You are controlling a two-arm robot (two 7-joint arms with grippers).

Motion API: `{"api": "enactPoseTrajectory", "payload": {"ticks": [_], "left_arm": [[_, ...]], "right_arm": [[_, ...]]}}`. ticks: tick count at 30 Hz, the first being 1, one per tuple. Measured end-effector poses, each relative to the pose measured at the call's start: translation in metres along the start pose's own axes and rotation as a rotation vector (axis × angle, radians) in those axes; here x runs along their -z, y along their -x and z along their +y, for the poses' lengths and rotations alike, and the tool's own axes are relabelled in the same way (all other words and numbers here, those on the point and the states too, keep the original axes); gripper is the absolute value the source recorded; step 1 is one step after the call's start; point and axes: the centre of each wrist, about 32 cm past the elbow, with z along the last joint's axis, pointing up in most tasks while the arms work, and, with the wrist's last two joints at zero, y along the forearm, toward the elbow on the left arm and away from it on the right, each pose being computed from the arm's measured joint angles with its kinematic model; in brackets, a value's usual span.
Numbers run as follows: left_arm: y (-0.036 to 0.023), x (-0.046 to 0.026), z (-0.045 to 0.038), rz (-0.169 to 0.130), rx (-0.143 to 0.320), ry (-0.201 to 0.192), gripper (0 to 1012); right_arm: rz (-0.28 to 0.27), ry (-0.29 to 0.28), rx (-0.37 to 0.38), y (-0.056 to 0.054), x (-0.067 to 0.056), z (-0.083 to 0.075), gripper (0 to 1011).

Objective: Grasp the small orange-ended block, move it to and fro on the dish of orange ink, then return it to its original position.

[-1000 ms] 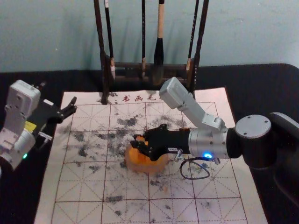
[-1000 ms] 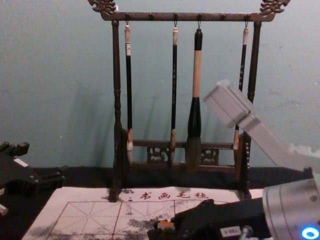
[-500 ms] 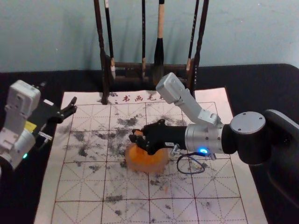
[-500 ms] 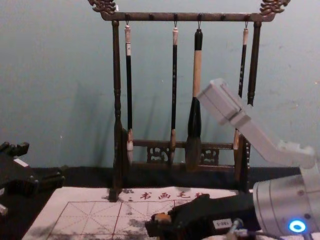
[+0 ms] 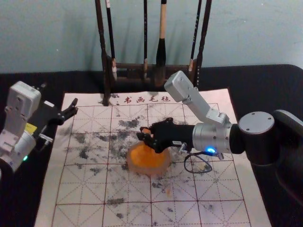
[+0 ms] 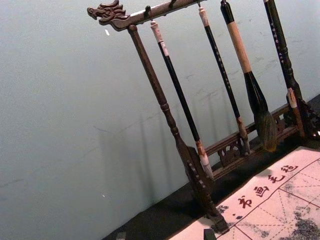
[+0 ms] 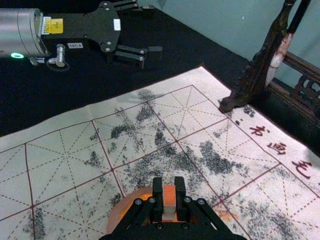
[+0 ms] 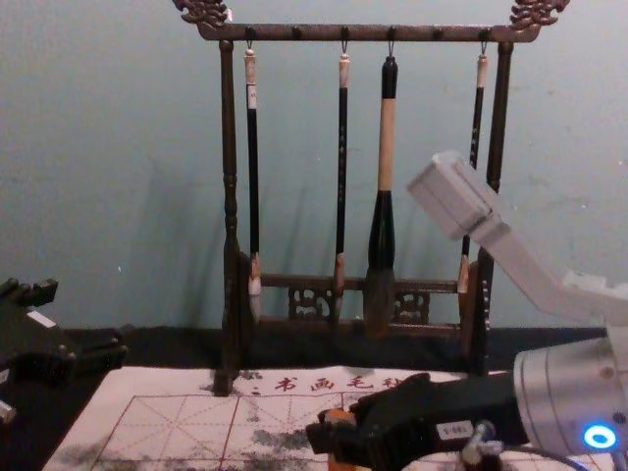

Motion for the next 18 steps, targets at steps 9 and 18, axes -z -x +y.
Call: {"api": "enactPoseTrajectory", "payload": {"ticks": [9, 18], "left_arm": [[0.0, 0.0, 0.0, 0.0, 0.0, 0.0, 1001], [0.0, 0.0, 0.0, 0.0, 0.0, 0.0, 1001]], "right_arm": [[0.002, 0.003, 0.01, -0.002, 0.003, -0.006, 130], [0.006, 0.001, 0.003, 0.0, 0.005, -0.014, 130]]}}
